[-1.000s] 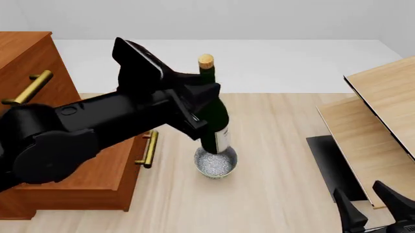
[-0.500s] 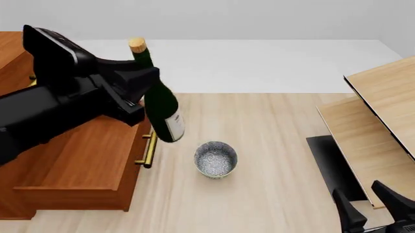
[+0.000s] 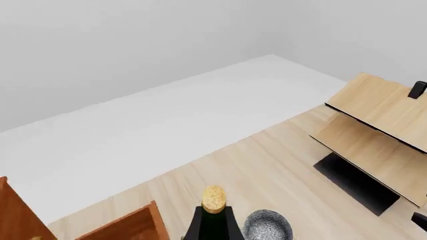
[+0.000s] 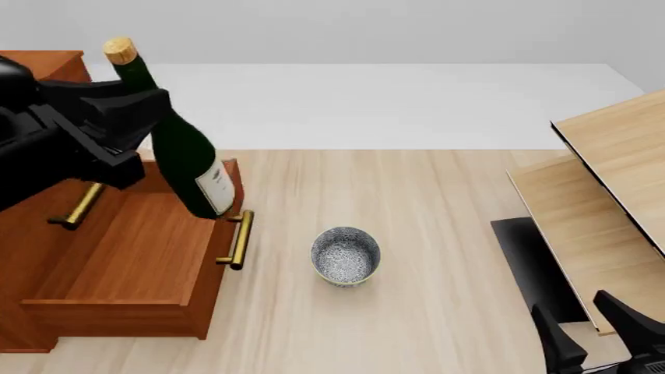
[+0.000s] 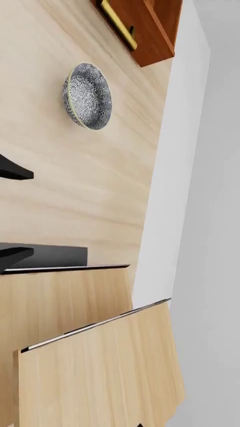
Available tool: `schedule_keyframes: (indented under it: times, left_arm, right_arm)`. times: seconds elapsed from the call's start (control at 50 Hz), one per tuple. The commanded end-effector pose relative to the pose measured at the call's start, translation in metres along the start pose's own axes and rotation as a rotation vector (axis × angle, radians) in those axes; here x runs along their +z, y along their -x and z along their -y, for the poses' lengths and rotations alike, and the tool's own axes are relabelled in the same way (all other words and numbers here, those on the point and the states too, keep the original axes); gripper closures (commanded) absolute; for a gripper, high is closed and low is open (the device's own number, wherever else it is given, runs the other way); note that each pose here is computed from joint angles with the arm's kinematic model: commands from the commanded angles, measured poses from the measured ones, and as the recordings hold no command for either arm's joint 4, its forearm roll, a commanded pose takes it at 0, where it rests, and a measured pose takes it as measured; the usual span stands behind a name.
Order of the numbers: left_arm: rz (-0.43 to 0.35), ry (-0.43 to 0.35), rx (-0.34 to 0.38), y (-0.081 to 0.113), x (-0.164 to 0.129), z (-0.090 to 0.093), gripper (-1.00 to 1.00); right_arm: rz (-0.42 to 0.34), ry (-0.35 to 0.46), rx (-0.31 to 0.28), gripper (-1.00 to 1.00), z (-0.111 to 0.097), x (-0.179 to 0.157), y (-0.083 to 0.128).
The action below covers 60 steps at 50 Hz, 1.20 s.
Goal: Put the wine bottle in the bottom drawer of the cabinet.
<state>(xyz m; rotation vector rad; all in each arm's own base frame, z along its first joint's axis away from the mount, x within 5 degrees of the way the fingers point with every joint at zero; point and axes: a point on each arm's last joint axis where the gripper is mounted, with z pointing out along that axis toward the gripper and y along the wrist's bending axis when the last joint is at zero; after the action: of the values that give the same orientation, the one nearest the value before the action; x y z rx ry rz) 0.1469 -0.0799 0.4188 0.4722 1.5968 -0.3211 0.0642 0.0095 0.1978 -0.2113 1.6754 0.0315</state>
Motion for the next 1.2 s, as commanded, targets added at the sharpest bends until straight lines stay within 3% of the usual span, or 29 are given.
schedule_keyframes:
  times: [0.02, 0.18, 0.24, 0.28, 0.32, 0.44, 0.48, 0.68, 0.94, 1.2]
  left_arm:
    - [-0.011, 0.099, -0.001, 0.014, -0.024, -0.016, 1.00]
    - [-0.046, 0.173, -0.015, 0.019, -0.036, -0.025, 1.00]
    - [-0.099, 0.199, 0.009, 0.015, -0.034, -0.030, 1.00]
    - [-0.130, 0.207, -0.024, 0.014, -0.032, -0.032, 1.00]
    - [-0.130, 0.222, 0.005, 0.017, -0.035, -0.033, 1.00]
    - [-0.178, 0.220, -0.084, 0.017, -0.027, -0.035, 1.00]
    - [-0.200, 0.225, -0.069, 0.014, -0.024, -0.037, 1.00]
    - [-0.231, 0.238, -0.122, 0.006, -0.017, -0.039, 1.00]
    - [-0.248, 0.267, -0.079, -0.006, -0.012, -0.046, 1.00]
    - [-0.271, 0.294, -0.109, -0.013, -0.005, -0.051, 1.00]
  right_arm:
    - [0.000, 0.004, 0.003, -1.00, 0.000, 0.001, 0.000]
    - [-0.001, 0.003, -0.005, -1.00, 0.000, 0.001, 0.000]
    - [0.000, 0.002, -0.005, -1.00, 0.000, 0.000, 0.000]
    - [0.000, 0.002, -0.004, -1.00, 0.000, 0.001, 0.000]
    - [-0.001, 0.002, -0.004, -1.00, 0.000, 0.001, 0.000]
    - [-0.002, 0.005, -0.007, -1.00, 0.000, 0.001, 0.000]
    - [-0.001, 0.007, -0.005, -1.00, 0.000, 0.001, 0.000]
    - [-0.003, 0.006, -0.004, -1.00, 0.000, 0.000, 0.000]
    - [-0.004, 0.006, -0.007, -1.00, 0.000, 0.001, 0.000]
    - [-0.009, 0.007, -0.007, -1.00, 0.000, 0.003, 0.000]
